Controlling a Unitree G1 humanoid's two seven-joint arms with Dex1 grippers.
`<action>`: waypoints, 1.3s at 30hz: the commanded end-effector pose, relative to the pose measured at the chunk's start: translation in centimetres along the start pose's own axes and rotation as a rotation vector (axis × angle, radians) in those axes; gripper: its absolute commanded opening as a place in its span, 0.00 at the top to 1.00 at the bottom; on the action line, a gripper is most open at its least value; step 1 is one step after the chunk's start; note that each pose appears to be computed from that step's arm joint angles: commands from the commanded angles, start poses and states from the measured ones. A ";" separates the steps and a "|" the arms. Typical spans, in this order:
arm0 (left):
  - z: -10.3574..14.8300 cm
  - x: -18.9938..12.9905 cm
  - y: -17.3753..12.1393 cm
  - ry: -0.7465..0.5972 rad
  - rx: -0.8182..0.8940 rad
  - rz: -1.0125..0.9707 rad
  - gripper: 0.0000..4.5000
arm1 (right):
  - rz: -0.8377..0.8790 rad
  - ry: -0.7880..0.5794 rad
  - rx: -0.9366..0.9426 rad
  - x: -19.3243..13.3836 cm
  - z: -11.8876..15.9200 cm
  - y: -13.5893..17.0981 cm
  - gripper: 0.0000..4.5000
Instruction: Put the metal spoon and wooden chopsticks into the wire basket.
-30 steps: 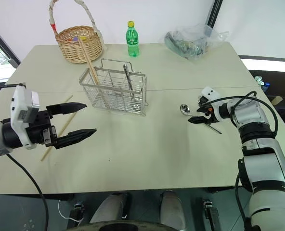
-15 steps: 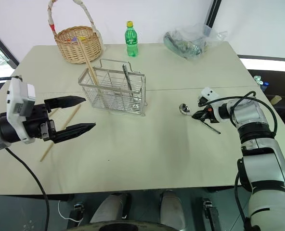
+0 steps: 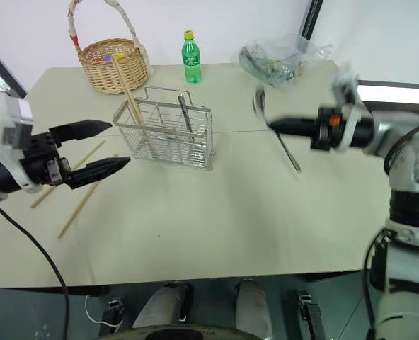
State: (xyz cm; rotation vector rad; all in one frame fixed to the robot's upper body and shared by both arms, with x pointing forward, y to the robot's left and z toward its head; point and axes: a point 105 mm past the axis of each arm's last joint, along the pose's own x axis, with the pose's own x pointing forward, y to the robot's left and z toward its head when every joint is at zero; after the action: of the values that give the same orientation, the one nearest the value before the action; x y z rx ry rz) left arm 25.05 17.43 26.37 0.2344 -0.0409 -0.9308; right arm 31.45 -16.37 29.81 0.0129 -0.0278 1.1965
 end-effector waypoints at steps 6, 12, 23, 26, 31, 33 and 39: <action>1.1 -0.2 1.4 -0.034 0.068 0.035 0.00 | -0.236 -0.305 0.011 8.2 5.1 -2.2 0.99; 1.2 -0.3 1.4 -0.044 0.072 0.049 0.00 | -0.342 -0.347 0.038 12.4 3.3 -3.2 0.99; 1.3 -0.9 1.4 -0.041 0.074 0.094 0.00 | -0.307 -0.320 0.141 16.7 -1.9 -1.6 0.99; 1.5 -1.1 1.4 -0.042 0.078 0.099 0.00 | -0.327 -0.307 0.167 16.7 -3.4 -1.8 0.85; 1.8 -1.2 1.6 -0.045 0.082 0.106 0.00 | -0.383 -0.327 0.157 15.7 -3.5 -2.5 0.32; 1.8 -1.2 1.9 -0.045 0.084 0.109 0.00 | -0.407 -0.345 0.148 14.6 -3.0 -3.0 0.12; 1.8 -0.8 2.3 -0.055 0.084 0.099 0.00 | -0.447 -0.379 0.119 12.3 -1.7 -4.2 0.01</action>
State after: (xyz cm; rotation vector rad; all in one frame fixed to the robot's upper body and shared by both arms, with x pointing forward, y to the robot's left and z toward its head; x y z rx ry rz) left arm 26.29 19.36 27.98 0.2528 -0.1074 -0.8270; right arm 40.57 -6.17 26.20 0.3387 -0.1866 0.7173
